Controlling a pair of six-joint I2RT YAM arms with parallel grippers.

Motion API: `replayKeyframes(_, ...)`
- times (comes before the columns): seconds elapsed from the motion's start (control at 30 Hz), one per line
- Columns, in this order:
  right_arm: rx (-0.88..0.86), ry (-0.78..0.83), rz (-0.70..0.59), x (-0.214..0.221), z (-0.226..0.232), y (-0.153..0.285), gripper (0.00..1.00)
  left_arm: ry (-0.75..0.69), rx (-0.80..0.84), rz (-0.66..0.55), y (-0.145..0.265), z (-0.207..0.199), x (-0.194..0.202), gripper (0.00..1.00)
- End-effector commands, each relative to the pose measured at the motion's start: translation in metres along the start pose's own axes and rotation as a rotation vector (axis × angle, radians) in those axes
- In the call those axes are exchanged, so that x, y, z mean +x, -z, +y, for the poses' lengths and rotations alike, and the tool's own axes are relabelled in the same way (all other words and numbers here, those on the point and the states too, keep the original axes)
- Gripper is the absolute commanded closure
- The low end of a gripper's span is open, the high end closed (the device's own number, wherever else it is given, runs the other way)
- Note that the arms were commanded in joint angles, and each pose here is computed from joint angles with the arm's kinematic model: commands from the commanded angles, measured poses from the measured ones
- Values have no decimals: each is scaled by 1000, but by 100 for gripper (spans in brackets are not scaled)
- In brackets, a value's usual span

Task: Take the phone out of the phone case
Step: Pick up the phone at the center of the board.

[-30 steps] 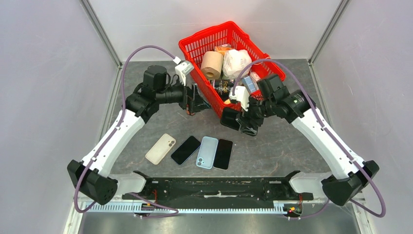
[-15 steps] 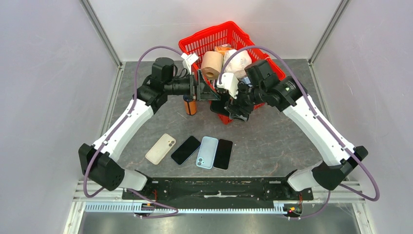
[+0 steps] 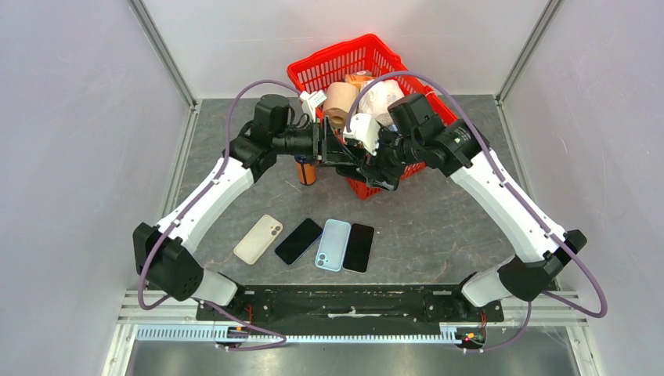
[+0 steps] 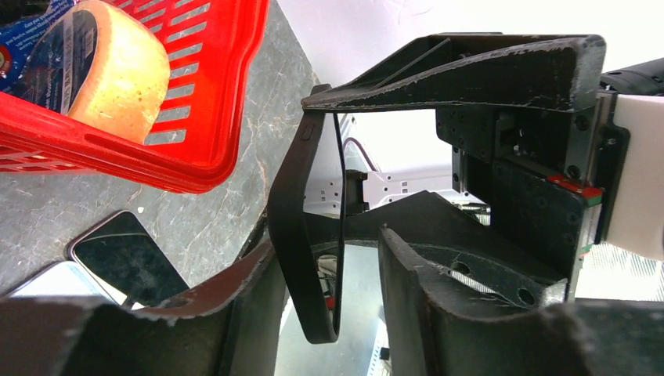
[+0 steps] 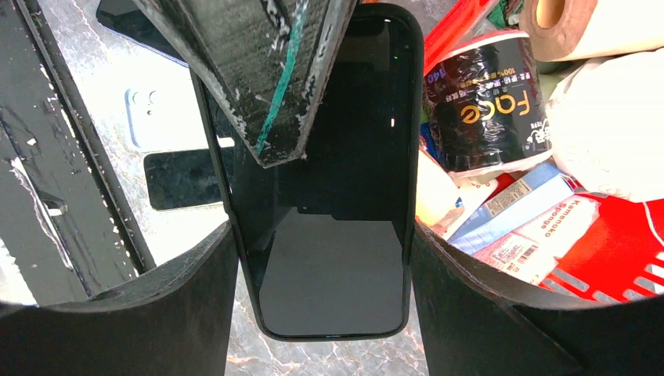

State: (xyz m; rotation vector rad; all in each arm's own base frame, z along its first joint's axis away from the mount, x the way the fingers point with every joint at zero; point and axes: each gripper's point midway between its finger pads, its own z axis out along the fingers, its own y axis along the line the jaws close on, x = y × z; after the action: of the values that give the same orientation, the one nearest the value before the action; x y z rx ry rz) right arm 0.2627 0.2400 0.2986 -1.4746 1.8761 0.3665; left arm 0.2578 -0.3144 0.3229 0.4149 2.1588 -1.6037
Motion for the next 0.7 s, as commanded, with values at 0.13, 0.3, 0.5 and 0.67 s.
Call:
replayKeyframes(0.13,61,16,-104,-35,-11,15,100,27,49,19,-6,-9,3,68)
replayKeyframes(0.3,56,9,-111,-37,-10,15,100,15,72,21,-8,-12,1,98)
replayKeyframes(0.5,46,-4,-109,-34,-6,14,97,-58,80,26,-7,-13,0,98)
replayKeyframes(0.67,31,-19,-109,-30,-1,14,61,-138,101,25,1,-26,-2,98)
